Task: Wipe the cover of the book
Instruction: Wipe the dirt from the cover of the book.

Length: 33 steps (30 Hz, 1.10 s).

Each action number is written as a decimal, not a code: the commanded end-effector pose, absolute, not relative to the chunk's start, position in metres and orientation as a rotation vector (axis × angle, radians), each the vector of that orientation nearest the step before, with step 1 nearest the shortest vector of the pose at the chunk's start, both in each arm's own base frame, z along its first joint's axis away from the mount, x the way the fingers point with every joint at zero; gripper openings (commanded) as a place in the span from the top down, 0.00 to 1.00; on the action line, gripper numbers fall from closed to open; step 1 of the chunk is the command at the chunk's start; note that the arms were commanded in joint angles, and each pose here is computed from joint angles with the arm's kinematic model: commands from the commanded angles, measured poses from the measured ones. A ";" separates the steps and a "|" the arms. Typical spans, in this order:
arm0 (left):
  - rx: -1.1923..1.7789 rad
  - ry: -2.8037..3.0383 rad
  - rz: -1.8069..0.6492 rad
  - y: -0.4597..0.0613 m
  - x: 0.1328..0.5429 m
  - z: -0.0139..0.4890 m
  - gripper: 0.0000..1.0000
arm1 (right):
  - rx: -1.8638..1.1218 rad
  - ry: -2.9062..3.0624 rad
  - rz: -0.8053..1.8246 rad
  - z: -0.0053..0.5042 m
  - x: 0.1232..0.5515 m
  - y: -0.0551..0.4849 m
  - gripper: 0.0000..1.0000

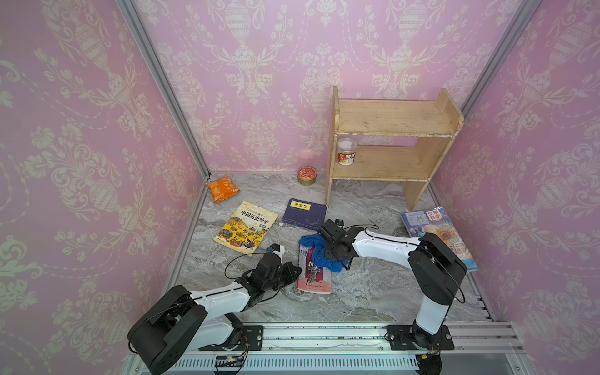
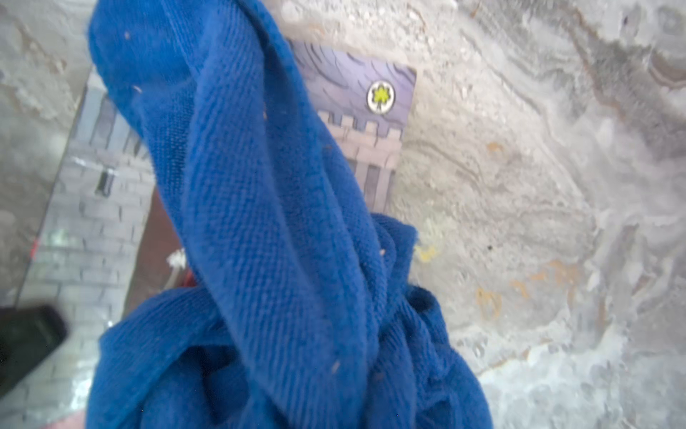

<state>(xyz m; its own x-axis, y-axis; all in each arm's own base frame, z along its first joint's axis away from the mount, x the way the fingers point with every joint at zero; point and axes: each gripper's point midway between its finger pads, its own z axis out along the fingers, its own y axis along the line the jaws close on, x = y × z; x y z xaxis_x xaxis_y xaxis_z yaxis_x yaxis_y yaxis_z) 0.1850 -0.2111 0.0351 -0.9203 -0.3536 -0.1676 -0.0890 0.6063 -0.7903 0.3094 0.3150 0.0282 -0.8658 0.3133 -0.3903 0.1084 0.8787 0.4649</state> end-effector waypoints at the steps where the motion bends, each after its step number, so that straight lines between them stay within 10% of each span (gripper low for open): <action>1: -0.359 2.458 -1.201 -0.212 0.200 0.044 1.00 | 0.168 2.988 0.167 -0.071 0.215 0.280 1.00; 14: -0.388 2.421 -1.135 -0.204 0.208 0.048 1.00 | 0.049 3.162 0.085 -0.071 0.121 0.214 1.00; 26: -0.401 2.411 -1.147 -0.205 0.211 0.049 1.00 | 0.201 2.985 0.017 -0.048 0.242 0.200 1.00; 33: -0.416 2.387 -1.102 -0.203 0.220 0.051 1.00 | -0.020 3.018 -0.179 -0.047 0.177 0.188 1.00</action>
<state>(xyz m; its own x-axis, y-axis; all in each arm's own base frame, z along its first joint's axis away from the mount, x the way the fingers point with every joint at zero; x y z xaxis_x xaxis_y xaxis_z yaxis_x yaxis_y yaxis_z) 0.1961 -0.2058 0.0366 -0.8917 -0.3992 -0.2135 -0.0934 0.6236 -0.7761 0.2931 0.2954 0.0316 -0.9019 0.1847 -0.3904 0.0186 0.9197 0.3922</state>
